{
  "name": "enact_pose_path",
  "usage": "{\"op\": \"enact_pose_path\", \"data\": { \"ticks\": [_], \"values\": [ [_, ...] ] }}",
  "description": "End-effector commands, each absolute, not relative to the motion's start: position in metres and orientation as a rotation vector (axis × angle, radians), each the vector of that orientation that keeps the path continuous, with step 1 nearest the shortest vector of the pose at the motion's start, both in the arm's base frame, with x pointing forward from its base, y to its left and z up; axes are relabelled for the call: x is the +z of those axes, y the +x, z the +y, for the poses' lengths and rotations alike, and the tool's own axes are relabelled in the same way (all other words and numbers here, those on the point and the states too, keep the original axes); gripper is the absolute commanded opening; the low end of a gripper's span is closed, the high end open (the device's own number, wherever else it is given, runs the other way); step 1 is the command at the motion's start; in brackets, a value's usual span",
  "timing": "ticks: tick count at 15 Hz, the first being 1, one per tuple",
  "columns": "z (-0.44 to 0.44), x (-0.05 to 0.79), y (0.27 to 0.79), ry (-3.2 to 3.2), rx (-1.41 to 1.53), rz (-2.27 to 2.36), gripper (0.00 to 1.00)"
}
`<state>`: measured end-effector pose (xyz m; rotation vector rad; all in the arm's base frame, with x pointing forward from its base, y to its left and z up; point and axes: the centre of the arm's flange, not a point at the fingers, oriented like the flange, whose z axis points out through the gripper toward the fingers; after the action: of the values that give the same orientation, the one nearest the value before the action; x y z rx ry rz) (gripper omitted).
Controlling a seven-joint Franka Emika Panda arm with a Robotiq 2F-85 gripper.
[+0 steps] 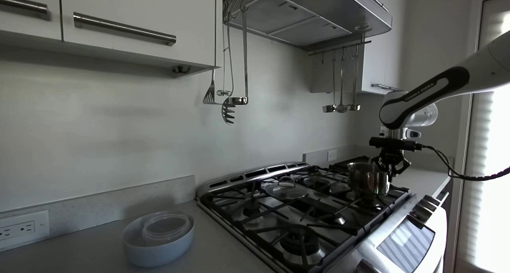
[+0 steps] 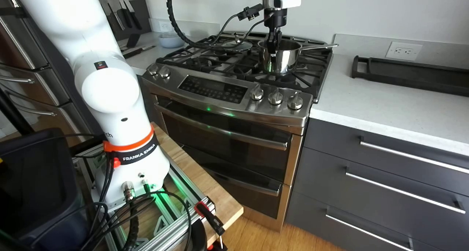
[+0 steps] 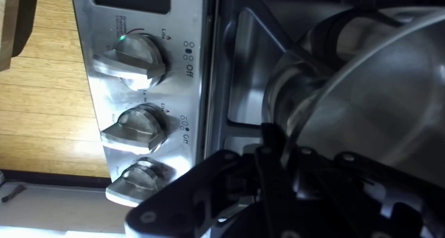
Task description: Move the silver pot to the left
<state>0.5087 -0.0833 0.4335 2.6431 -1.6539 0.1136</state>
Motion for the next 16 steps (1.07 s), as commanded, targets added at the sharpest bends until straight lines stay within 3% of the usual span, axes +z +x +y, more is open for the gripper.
{"op": "enact_pose_path", "data": {
  "ticks": [1, 16],
  "values": [
    [-0.071, 0.435, 0.506, 2.648, 0.115, -1.62, 0.01],
    [0.052, 0.449, 0.473, 2.548, 0.038, -1.643, 0.01]
  ]
}}
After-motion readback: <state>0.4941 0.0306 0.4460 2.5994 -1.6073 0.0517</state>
